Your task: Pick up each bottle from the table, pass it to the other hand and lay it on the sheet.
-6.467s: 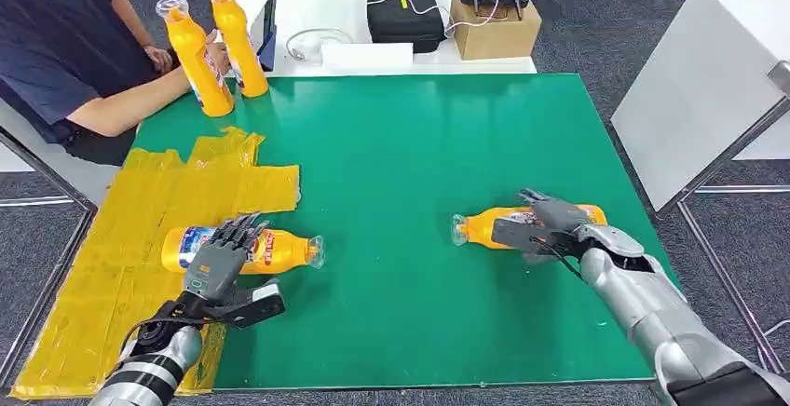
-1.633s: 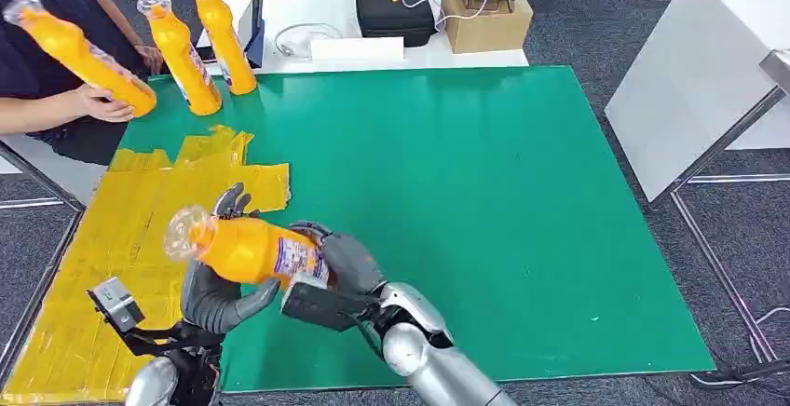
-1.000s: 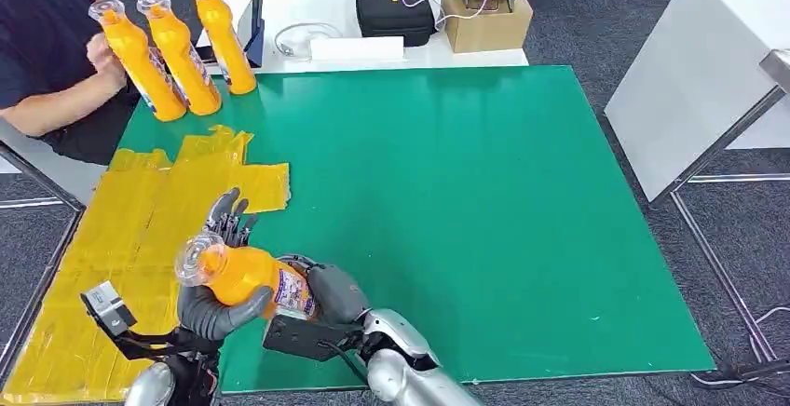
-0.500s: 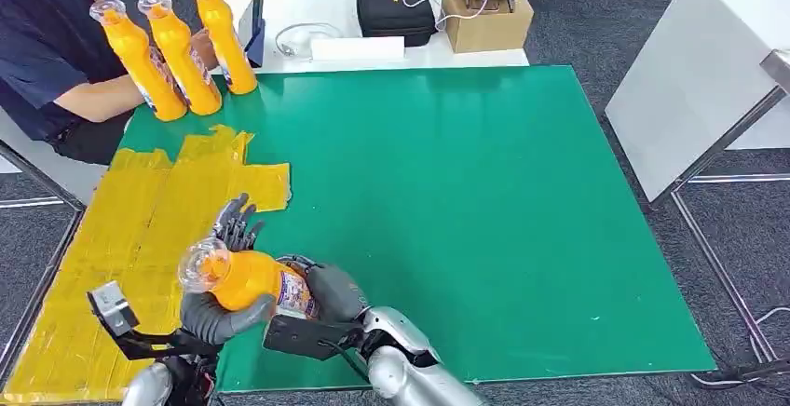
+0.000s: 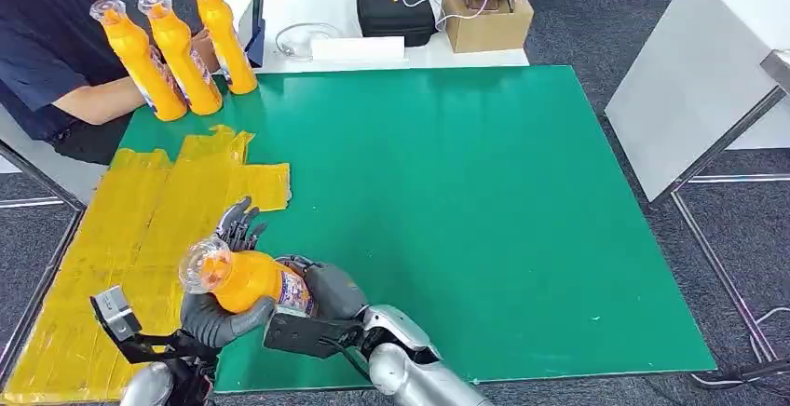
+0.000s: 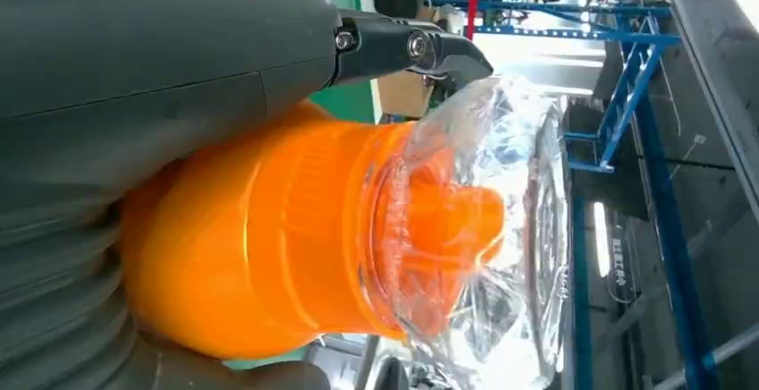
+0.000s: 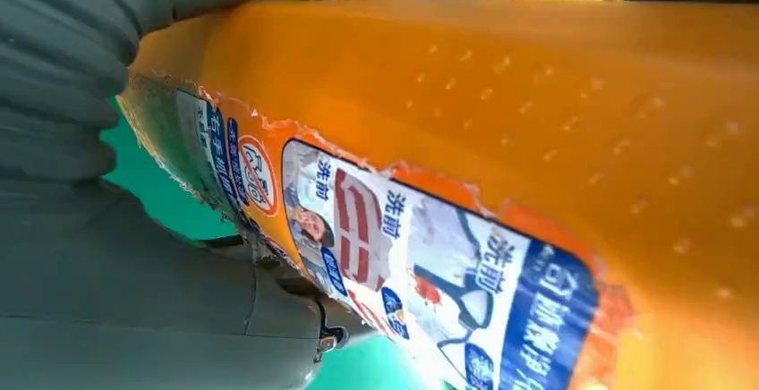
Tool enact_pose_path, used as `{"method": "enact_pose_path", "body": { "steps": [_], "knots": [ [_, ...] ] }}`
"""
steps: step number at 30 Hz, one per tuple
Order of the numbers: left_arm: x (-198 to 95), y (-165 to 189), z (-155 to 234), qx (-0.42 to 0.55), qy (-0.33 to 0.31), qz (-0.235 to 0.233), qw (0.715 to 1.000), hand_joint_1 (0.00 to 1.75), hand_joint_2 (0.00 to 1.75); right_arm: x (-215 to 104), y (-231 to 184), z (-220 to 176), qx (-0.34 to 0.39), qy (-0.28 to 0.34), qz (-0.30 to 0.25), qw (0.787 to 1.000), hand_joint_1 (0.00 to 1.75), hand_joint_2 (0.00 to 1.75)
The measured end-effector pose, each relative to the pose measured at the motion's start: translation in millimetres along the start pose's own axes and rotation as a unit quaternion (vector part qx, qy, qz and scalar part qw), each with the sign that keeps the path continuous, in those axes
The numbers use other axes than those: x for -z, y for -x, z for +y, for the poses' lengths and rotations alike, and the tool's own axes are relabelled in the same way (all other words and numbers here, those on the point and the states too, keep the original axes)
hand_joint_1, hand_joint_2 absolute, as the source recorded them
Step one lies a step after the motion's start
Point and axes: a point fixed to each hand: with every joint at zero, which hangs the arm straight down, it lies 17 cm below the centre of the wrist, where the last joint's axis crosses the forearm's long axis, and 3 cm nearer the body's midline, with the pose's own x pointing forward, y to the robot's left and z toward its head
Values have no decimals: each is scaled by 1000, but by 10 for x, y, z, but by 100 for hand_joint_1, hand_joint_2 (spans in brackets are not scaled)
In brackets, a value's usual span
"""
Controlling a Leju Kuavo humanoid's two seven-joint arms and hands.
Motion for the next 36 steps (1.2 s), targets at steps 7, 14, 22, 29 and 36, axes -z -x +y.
{"method": "enact_pose_path", "body": {
  "steps": [7, 14, 22, 29, 36],
  "knots": [
    [-18, 6, -16, -5, 3, 1, 1000, 175, 175, 13, -6, -32, -3, 1, -1, 1000, 175, 175],
    [-33, 5, -4, -6, 3, 1, 1000, 175, 175, 5, -4, -2, -3, -6, -2, 1000, 175, 175],
    [-36, 6, -3, -6, 3, 1, 1000, 175, 175, 4, -2, -1, -3, -6, -1, 1000, 175, 175],
    [-37, 7, -3, -6, 3, 1, 1000, 175, 175, 5, -4, 0, -3, -7, -2, 1000, 175, 175],
    [-42, 6, 1, -8, 1, 1, 1000, 0, 175, 9, -5, -4, -6, -9, -2, 1000, 175, 175]
  ]
}}
